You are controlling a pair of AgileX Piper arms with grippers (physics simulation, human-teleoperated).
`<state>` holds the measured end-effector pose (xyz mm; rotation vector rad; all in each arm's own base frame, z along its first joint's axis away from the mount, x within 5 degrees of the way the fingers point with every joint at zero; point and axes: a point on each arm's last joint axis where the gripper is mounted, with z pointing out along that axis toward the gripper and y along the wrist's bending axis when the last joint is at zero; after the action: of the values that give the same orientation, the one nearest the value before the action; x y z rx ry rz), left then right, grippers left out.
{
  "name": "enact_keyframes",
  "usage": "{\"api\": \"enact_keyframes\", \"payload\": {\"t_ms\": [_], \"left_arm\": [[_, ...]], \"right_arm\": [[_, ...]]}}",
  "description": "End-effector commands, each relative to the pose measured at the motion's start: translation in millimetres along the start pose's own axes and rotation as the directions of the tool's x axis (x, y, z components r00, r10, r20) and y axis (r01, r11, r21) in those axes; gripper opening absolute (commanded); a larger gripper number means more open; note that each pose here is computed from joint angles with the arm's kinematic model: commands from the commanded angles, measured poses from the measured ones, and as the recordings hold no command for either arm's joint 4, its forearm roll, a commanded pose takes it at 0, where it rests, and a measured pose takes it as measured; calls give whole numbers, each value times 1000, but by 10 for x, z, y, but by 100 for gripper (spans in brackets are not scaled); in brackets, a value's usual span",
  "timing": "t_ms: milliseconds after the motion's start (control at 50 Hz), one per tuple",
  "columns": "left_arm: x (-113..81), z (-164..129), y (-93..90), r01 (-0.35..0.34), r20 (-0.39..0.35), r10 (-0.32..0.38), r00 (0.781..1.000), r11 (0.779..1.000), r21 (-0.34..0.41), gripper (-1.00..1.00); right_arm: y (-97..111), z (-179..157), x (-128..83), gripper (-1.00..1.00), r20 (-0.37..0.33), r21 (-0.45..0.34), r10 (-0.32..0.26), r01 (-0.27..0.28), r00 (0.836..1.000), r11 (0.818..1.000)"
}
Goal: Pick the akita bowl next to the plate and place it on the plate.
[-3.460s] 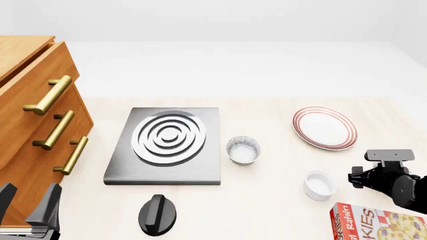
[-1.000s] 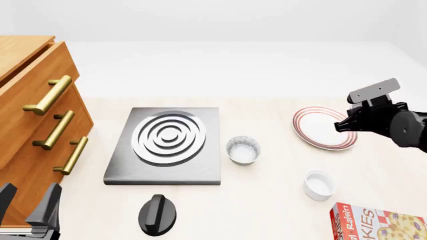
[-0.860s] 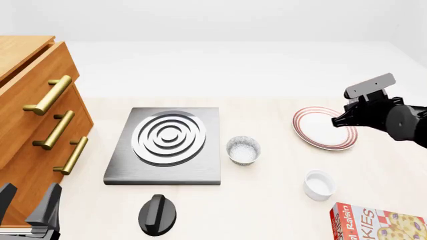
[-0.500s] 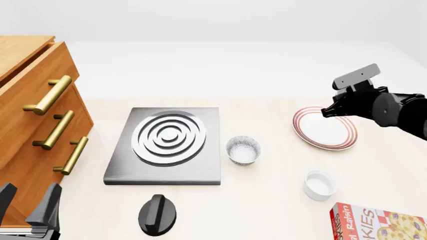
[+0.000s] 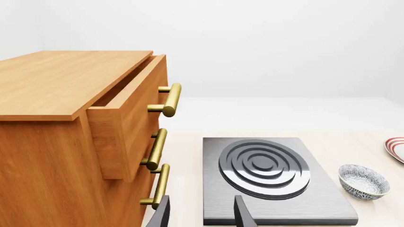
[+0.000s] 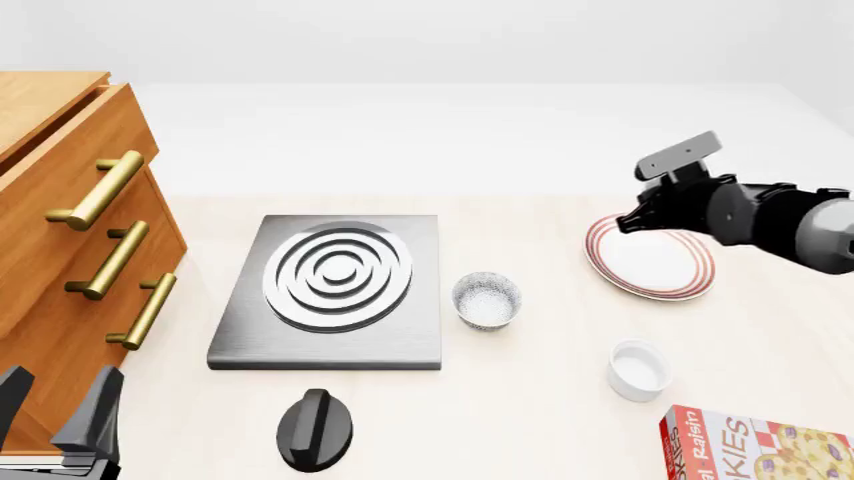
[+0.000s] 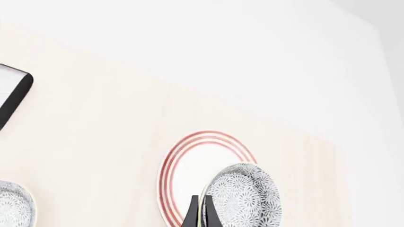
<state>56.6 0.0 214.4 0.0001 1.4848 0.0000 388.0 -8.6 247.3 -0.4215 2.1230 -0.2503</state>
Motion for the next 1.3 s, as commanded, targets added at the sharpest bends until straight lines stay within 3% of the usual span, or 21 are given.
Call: {"api": "enact_keyframes", "payload": {"t_ms": [20,300,380,460,900,1300], "left_arm": [[0,0,0,0,0,0,1000,1000,0,100],[0,0,0,0,0,0,1000,1000,0,100],[0,0,0,0,0,0,1000,1000,0,100],[0,0,0,0,0,0,1000,1000,0,100],[0,0,0,0,0,0,1000,1000,0,100],[0,0,0,0,0,0,1000,1000,0,100]], "right_arm": [[28,89,-14,-100,3,-5,-13,13,1000,1000],[156,291,133,-100,-30,-32,-16,15,999,999],[74,279,116,-100,-28,-16,-6,6,1000,1000],[92,338,188,-100,-41,-19,-7,7,999,1000],[69,546,167,-100,-45,-18,-2,1,999,1000],[159,762,387,-100,-90,-34,22,-25,996,999]]}}
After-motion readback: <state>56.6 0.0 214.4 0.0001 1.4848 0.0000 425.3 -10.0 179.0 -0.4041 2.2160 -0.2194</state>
